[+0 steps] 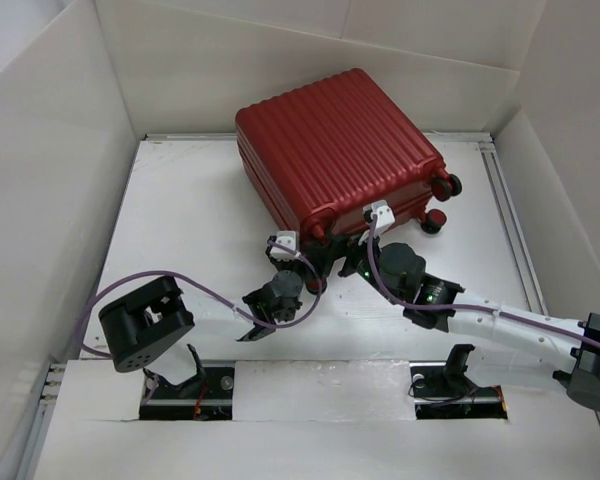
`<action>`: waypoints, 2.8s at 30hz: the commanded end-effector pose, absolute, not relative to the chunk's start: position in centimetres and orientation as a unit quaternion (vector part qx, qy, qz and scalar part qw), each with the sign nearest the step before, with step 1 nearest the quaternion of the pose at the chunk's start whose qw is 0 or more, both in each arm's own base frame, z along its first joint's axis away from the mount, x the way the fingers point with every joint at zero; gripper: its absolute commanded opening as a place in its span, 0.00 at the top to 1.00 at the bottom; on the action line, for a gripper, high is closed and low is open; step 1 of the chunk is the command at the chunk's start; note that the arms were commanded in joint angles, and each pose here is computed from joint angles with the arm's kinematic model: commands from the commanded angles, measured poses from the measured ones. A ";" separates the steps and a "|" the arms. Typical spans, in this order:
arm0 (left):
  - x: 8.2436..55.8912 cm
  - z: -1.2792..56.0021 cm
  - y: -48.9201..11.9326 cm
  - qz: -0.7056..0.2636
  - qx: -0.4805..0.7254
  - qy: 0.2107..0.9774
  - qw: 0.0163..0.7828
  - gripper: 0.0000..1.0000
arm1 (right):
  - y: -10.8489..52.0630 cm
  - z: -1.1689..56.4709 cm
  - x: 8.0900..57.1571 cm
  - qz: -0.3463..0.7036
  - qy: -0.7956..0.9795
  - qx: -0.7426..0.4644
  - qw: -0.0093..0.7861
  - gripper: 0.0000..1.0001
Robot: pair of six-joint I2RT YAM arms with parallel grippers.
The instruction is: Pack the luggage
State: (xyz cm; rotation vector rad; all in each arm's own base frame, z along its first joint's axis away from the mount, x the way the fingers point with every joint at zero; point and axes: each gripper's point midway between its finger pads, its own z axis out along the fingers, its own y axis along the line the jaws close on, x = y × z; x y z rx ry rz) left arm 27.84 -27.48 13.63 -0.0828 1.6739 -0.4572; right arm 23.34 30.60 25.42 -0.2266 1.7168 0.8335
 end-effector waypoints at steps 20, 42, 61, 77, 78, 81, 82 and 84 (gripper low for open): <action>28.4 15.1 -25.9 -0.205 -0.051 0.716 0.666 1.00 | 28.0 26.2 25.1 0.327 0.741 -0.070 0.583 0.01; 26.1 15.8 -25.6 -0.272 -0.032 0.710 0.648 1.00 | 27.8 26.2 25.1 0.325 0.750 -0.079 0.571 0.01; 26.9 13.8 -28.9 -0.260 0.017 0.736 0.625 0.59 | 28.2 27.0 24.7 0.339 0.743 -0.092 0.570 0.01; 28.5 15.3 -26.3 -0.234 -0.018 0.717 0.656 1.00 | 28.6 26.3 25.8 0.320 0.752 -0.090 0.569 0.01; 28.5 15.1 -26.1 -0.228 -0.020 0.719 0.656 1.00 | 28.6 26.3 25.8 0.320 0.752 -0.091 0.569 0.01; 28.4 15.0 -25.5 -0.221 -0.022 0.722 0.656 1.00 | 29.3 26.4 26.2 0.315 0.753 -0.104 0.568 0.01; 28.4 15.1 -25.3 -0.217 -0.025 0.722 0.657 1.00 | 29.5 26.7 26.4 0.316 0.752 -0.103 0.570 0.01; 28.4 15.0 -25.1 -0.213 -0.030 0.724 0.655 1.00 | 29.6 25.6 27.0 0.303 0.763 -0.104 0.561 0.01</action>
